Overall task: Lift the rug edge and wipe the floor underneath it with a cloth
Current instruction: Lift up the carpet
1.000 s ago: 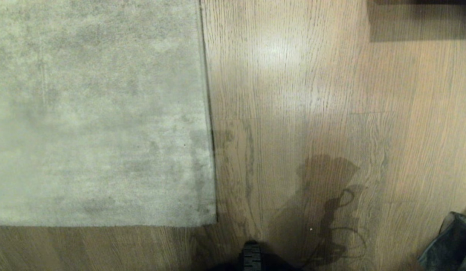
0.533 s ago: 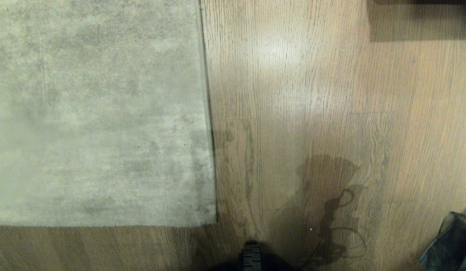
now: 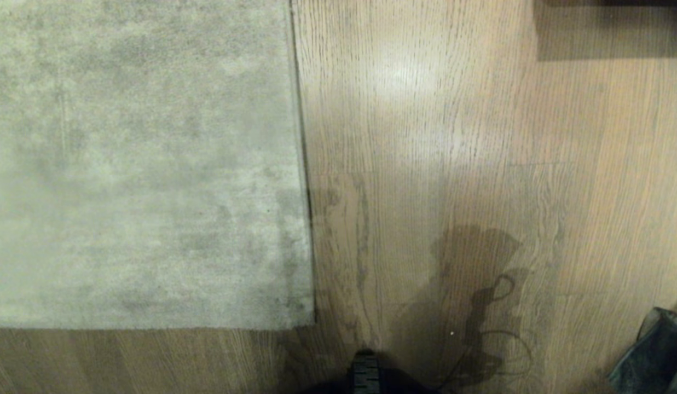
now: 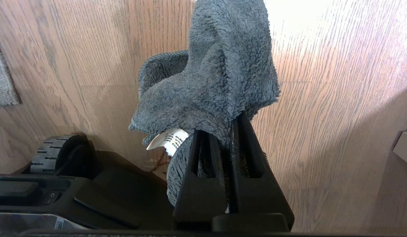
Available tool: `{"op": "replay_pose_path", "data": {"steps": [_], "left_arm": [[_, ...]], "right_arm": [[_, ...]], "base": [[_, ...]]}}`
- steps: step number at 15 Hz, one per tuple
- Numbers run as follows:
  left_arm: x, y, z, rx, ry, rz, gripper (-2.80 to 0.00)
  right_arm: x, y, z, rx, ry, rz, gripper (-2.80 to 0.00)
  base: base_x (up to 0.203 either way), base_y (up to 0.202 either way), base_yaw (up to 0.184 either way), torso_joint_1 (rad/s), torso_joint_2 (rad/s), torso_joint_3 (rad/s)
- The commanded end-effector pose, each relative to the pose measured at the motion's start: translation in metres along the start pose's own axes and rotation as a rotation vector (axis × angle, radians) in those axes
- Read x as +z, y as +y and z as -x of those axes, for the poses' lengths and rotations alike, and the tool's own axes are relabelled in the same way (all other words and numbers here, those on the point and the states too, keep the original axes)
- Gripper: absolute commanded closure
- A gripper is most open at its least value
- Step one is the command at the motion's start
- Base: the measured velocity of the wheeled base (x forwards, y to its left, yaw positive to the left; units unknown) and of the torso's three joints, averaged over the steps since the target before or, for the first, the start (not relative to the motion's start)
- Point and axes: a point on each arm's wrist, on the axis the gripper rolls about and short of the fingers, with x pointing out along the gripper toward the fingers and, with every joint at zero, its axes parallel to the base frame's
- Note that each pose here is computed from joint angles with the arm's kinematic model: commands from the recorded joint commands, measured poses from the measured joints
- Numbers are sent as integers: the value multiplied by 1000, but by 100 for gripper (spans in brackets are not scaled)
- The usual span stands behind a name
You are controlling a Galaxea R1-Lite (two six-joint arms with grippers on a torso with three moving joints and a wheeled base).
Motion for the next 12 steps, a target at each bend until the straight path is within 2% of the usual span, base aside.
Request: {"op": "replay_pose_path", "data": {"steps": [1,6,12], "left_arm": [[13,-1,-7,-7,56,-2,0],[35,-7,-30,-86,171,-37,0],[49,-26,-84,-185,298,-91,0]], "right_arm": [[0,0,0,2,0,1,0],[0,0,0,0,-1,1,0],[0,0,0,2,0,1,0]], "base": [[0,0,0,0,0,0],[0,0,0,0,0,0],[0,0,0,0,0,0]]}}
